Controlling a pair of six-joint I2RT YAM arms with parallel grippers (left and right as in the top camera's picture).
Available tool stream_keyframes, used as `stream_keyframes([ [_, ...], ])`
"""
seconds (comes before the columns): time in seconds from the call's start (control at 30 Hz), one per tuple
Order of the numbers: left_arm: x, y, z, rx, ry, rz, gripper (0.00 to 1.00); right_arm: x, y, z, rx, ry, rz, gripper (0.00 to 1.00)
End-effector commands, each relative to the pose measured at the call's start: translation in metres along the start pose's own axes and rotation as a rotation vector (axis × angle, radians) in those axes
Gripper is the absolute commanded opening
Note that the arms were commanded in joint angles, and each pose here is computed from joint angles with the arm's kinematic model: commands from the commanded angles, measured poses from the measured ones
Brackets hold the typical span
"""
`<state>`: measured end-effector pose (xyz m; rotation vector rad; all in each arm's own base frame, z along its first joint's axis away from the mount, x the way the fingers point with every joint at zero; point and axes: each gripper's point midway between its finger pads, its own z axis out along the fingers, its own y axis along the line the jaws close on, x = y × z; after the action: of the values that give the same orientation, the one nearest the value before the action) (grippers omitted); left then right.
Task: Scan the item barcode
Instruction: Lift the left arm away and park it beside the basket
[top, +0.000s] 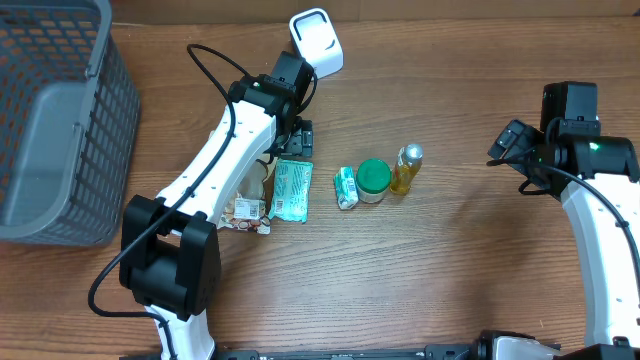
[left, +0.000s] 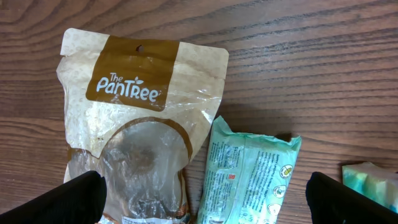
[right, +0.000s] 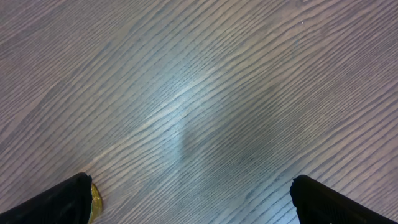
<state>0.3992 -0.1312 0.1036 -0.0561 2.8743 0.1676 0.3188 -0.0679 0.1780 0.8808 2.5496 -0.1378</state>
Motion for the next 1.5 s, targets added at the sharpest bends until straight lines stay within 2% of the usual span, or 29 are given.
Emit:
stream_keyframes([
  [0.0, -0.0072, 0.0028, -0.0041, -0.008, -0.023, -0.001, 1.00, -0.0044, 0.0003, -0.0021, 0.000, -0.014, 0.011, 1.00],
  [1.47, -0.0072, 0.0028, -0.0041, -0.008, -0.023, -0.001, 1.00, -0.0075, 0.0021, -0.0022, -0.007, -0.026, 0.014, 1.00],
])
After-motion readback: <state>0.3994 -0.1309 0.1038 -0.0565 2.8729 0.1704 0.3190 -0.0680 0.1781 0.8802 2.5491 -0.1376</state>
